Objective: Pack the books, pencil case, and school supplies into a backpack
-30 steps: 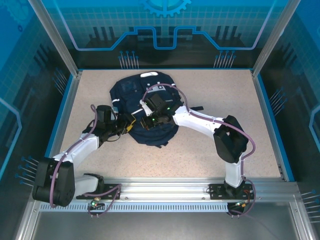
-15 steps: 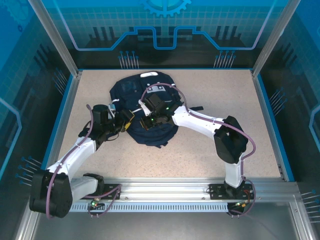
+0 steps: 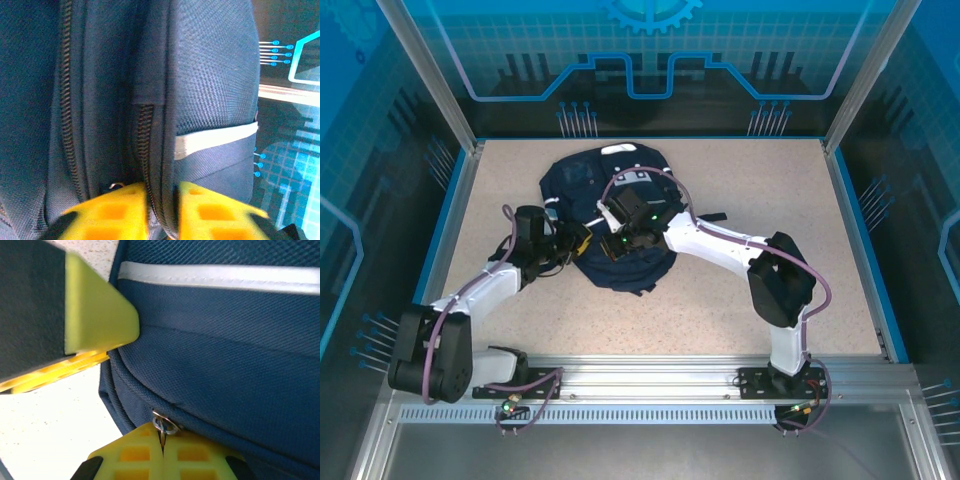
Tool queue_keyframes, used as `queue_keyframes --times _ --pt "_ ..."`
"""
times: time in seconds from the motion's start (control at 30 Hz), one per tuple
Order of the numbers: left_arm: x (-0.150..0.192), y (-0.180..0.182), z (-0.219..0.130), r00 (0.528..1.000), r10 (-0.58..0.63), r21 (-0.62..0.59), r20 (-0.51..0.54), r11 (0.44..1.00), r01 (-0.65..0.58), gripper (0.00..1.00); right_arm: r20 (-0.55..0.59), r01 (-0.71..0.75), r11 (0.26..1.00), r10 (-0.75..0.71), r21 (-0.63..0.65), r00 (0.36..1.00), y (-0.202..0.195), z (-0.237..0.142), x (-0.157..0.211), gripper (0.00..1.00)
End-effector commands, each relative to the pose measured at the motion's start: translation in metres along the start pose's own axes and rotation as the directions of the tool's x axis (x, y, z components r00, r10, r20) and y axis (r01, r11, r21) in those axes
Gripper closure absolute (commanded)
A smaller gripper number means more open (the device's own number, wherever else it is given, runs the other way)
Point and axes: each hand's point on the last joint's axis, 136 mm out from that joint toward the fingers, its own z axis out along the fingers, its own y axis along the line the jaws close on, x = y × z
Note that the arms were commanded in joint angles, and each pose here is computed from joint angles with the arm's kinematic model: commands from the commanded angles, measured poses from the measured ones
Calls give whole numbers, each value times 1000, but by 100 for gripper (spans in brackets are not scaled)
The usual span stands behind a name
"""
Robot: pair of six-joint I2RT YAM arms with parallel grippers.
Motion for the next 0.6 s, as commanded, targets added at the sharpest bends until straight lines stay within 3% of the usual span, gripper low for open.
queue_keyframes --times 0.0,0.1,0.23,0.4,0.57 --pt "-15 -6 2 997 49 -24 58 999 -48 96 13 44 993 -46 108 999 -6 -22 3 100" --pt "-19 3 0 994 77 -65 72 995 -72 100 -25 37 945 -30 326 999 -58 -33 18 100" --pt "-20 10 -2 992 107 -87 61 991 -101 100 -27 -38 867 60 496 998 -128 -54 33 100" --pt "-22 12 -6 990 126 -99 63 988 -119 100 17 -170 831 190 530 982 -184 -69 38 100" --pt "-33 14 -11 987 147 -122 70 983 -138 100 18 -175 859 190 480 982 -180 -74 30 100"
